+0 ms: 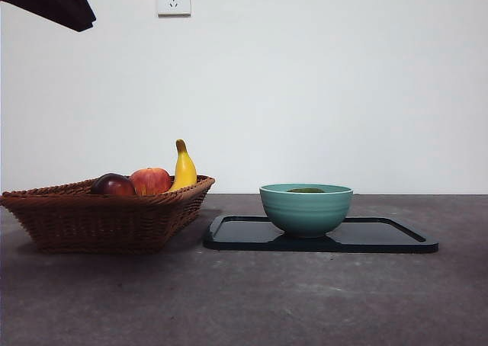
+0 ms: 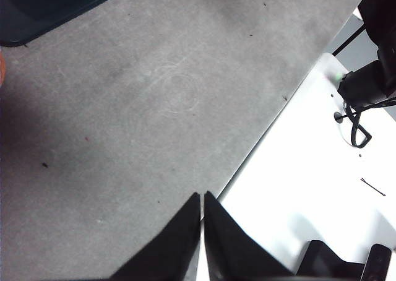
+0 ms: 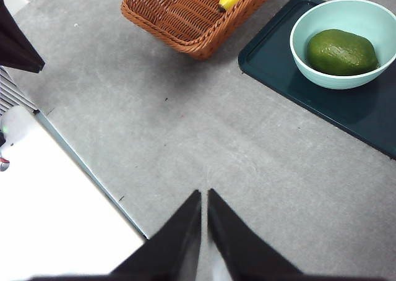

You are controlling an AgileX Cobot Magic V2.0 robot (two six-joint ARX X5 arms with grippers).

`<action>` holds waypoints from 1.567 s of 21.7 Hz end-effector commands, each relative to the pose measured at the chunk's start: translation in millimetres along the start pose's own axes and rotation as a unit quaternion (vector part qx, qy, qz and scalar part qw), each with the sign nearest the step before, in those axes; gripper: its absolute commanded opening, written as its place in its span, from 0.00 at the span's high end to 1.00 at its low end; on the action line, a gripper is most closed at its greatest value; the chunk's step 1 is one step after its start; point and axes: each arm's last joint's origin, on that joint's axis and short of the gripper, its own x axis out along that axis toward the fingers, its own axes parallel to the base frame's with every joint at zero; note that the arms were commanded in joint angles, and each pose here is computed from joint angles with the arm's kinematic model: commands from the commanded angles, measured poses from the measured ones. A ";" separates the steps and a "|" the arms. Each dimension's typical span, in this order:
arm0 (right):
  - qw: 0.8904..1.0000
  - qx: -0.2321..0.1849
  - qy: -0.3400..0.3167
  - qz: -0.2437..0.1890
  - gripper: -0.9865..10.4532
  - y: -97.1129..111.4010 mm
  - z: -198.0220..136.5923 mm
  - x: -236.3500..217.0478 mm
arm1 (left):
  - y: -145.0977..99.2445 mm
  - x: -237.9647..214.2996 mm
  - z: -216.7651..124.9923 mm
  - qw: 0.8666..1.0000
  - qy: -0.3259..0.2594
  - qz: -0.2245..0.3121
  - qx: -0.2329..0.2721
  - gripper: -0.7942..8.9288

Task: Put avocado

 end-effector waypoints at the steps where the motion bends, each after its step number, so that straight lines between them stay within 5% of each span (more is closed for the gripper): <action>1: 1.000 -0.003 -0.004 0.005 0.91 1.5 2.1 -0.2 | -1.9 0.0 2.9 1.000 -0.004 -0.005 0.012 0.91; 6: 1.000 -0.003 -0.004 0.005 0.91 1.5 2.1 -0.2 | -3.4 -5.8 1.6 1.000 -0.016 0.000 0.021 0.91; 8: 1.000 -0.003 -0.004 0.005 0.91 1.5 2.1 -0.2 | -2.2 -18.8 3.7 0.995 -0.065 0.033 0.072 0.91; 10: 1.000 -0.003 -0.005 0.005 0.91 1.5 2.1 -0.3 | 2.4 -42.8 10.6 0.976 -0.169 0.101 0.091 0.91; 12: 1.000 -0.003 -0.004 0.005 0.91 1.5 2.1 -0.2 | 7.1 -70.3 11.3 0.934 -0.287 0.182 0.111 0.91; 15: 1.000 -0.003 -0.004 0.005 0.91 1.5 2.1 -0.2 | 11.7 -95.3 -11.5 0.845 -0.426 0.295 0.136 0.91; 17: 1.000 -0.003 -0.004 0.005 0.91 1.5 2.1 -0.2 | 16.8 -95.5 -34.8 0.795 -0.467 0.367 0.125 0.91; 19: 1.000 -0.003 -0.004 0.005 0.91 1.5 2.1 -0.2 | 24.9 -86.9 -59.3 0.761 -0.478 0.429 0.096 0.91; 23: 1.000 -0.003 -0.004 0.005 0.91 1.5 2.1 -0.2 | 39.3 -65.5 -90.8 0.746 -0.466 0.471 0.066 0.91; 34: 1.000 -0.003 -0.004 0.005 0.91 1.5 2.1 -0.2 | 69.3 -14.7 -140.8 0.758 -0.439 0.480 0.039 0.91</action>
